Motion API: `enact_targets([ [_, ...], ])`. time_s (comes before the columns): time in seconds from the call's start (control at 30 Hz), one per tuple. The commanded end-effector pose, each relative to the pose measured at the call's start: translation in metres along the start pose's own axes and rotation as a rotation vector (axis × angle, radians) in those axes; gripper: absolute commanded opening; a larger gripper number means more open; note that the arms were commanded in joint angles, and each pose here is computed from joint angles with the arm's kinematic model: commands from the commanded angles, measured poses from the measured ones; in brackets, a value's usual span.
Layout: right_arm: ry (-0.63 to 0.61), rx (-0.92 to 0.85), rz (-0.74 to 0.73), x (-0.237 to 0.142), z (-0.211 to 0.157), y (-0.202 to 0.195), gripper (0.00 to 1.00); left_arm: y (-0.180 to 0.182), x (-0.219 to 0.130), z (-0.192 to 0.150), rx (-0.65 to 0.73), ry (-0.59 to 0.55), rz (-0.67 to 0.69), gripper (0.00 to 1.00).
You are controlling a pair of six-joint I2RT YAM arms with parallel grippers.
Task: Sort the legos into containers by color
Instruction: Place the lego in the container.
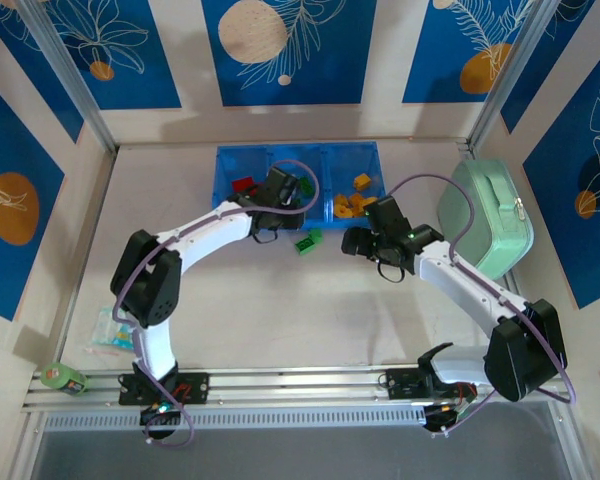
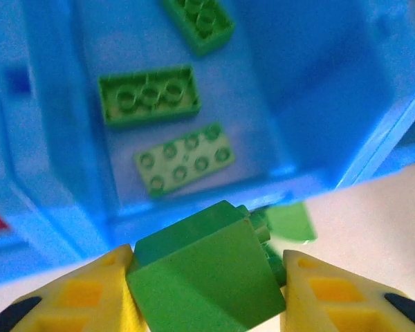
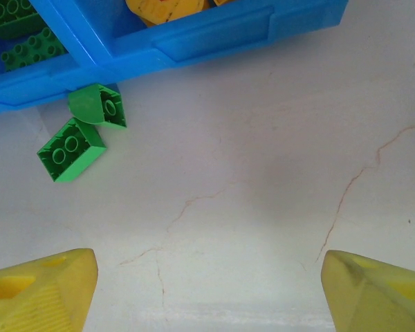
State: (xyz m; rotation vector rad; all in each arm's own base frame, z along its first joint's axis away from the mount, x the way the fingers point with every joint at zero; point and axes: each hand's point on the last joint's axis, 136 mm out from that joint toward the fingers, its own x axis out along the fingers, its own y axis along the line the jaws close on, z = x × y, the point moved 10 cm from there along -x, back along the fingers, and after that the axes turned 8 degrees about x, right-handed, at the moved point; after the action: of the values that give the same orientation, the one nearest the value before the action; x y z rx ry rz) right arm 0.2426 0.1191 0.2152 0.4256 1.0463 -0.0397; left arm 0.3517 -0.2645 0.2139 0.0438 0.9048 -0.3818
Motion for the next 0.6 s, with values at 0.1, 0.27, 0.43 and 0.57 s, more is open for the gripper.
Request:
enact_targets([
  [0.1,-0.009,0.013,0.007,-0.007,-0.007,-0.003,0.85,0.006,0.016,0.033,0.030,0.007,0.021,0.41],
  [0.27,-0.004,-0.001,0.012,-0.011,-0.008,-0.001,0.85,0.010,0.027,0.060,0.033,-0.007,0.020,0.44],
  [0.43,-0.004,-0.021,0.015,-0.014,-0.009,0.004,0.85,0.006,0.021,0.076,0.059,0.025,0.014,0.70],
  [0.57,0.005,-0.038,0.024,-0.012,-0.010,0.009,0.86,0.004,0.000,0.070,0.069,-0.031,-0.013,0.73],
])
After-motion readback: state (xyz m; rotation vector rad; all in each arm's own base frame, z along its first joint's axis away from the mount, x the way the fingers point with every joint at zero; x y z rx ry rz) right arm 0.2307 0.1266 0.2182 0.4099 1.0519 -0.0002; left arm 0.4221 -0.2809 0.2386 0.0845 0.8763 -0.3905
